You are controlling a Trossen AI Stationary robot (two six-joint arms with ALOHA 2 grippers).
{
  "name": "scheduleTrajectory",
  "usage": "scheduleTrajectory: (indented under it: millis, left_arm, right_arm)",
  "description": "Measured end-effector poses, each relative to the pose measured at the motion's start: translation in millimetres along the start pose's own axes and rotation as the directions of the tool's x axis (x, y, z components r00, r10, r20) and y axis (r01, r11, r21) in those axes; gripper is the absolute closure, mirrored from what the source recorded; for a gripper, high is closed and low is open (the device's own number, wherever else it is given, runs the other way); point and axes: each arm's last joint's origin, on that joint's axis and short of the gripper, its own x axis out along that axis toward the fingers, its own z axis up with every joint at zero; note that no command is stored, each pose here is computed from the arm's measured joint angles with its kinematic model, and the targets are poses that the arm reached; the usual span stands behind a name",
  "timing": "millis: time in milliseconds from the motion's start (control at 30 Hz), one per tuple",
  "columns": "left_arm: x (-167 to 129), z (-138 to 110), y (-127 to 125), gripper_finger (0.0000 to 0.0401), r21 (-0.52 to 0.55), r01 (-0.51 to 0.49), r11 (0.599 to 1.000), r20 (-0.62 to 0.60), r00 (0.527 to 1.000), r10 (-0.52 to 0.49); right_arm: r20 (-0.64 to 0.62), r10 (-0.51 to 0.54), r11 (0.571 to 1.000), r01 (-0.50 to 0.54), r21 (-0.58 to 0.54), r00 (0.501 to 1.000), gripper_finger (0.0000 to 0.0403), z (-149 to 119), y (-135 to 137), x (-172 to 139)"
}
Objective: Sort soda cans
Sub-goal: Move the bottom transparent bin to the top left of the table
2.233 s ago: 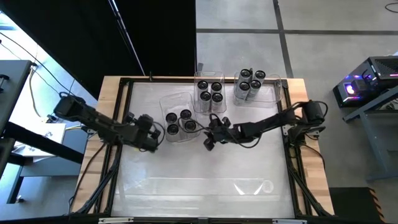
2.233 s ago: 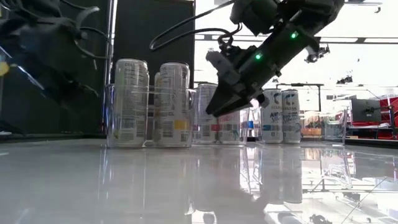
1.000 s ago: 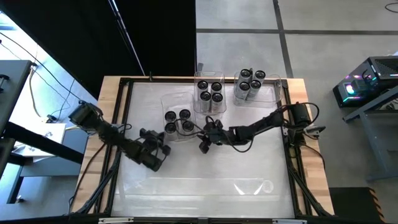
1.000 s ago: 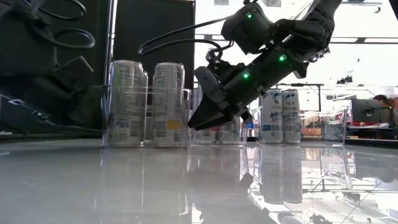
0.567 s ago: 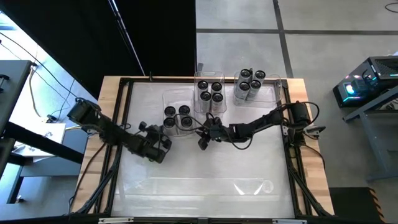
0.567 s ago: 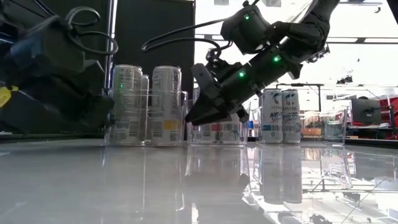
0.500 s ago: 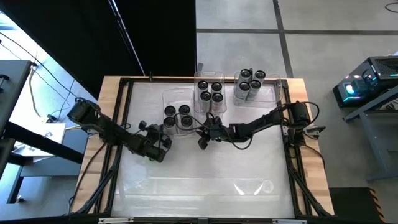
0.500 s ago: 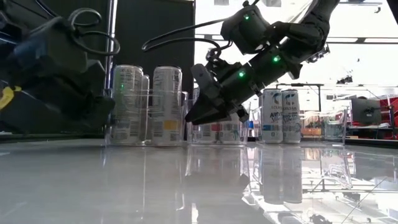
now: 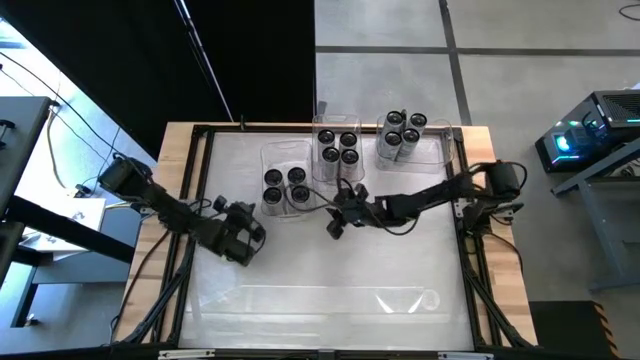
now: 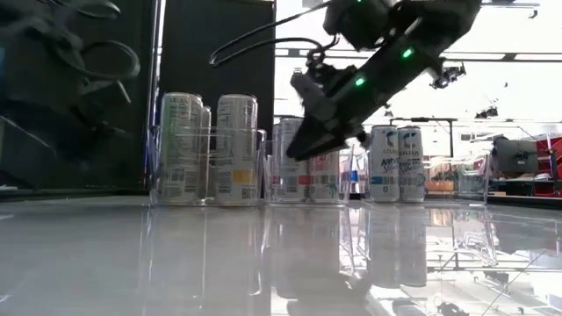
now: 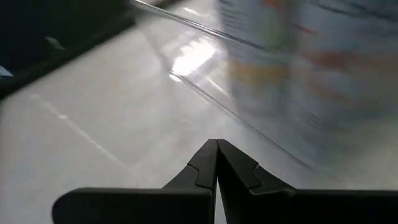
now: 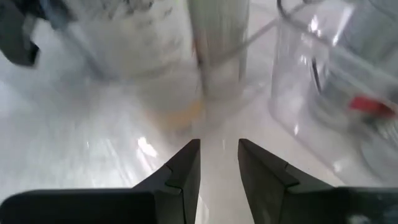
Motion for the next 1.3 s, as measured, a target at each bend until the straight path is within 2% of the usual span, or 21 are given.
scheduleTrajectory:
  millis: [167,267,367,500,667,833,1067,1300]
  left_arm:
    - [-25.5,-11.4,-15.6,0.0401,0.071,0.214,0.974,-0.031,0.977,-0.212]
    - [-38.6,-14.8,-26.5,0.0401,0.035,0.326,0.945,0.0,0.945,-0.326]
    - [-41.9,-12.1,-35.5,0.0401,0.01,0.371,0.929,0.052,0.927,-0.371]
    - [-30.2,-7.0,-44.6,0.0401,0.027,0.339,0.941,0.1,0.935,-0.34]
    - [-6.2,1.6,-50.0,0.0401,0.009,0.31,0.951,0.048,0.95,-0.31]
    - [14.6,11.9,-46.2,0.0401,0.001,0.255,0.967,0.009,0.967,-0.255]
    - [39.0,22.1,-35.5,0.0401,0.147,0.152,0.978,-0.015,0.988,-0.151]
    - [57.5,29.5,-25.5,0.0401,0.242,0.087,0.966,-0.045,0.996,-0.078]
  right_arm:
    - [-0.123,-0.011,0.998,0.004,-0.06,0.992,0.03,-6.6,7.2,-31.0]
    - [-0.171,0.012,0.997,-0.026,-0.079,0.985,0.03,-12.8,15.0,-44.3]
    - [-0.179,0.037,0.996,-0.051,-0.077,0.983,0.03,-18.8,23.9,-50.1]
    - [-0.178,0.053,0.993,-0.071,-0.098,0.983,0.03,-25.7,32.8,-54.2]
    - [-0.164,0.055,0.993,-0.07,-0.093,0.985,0.03,-30.2,39.9,-60.5]
    - [-0.214,0.03,0.994,-0.052,-0.1,0.976,0.03,-39.1,41.1,-66.1]
    - [-0.275,-0.045,0.995,0.02,-0.093,0.96,0.03,-47.9,35.7,-70.0]
    - [-0.279,-0.05,0.996,0.025,-0.09,0.959,0.03,-49.5,36.3,-71.4]
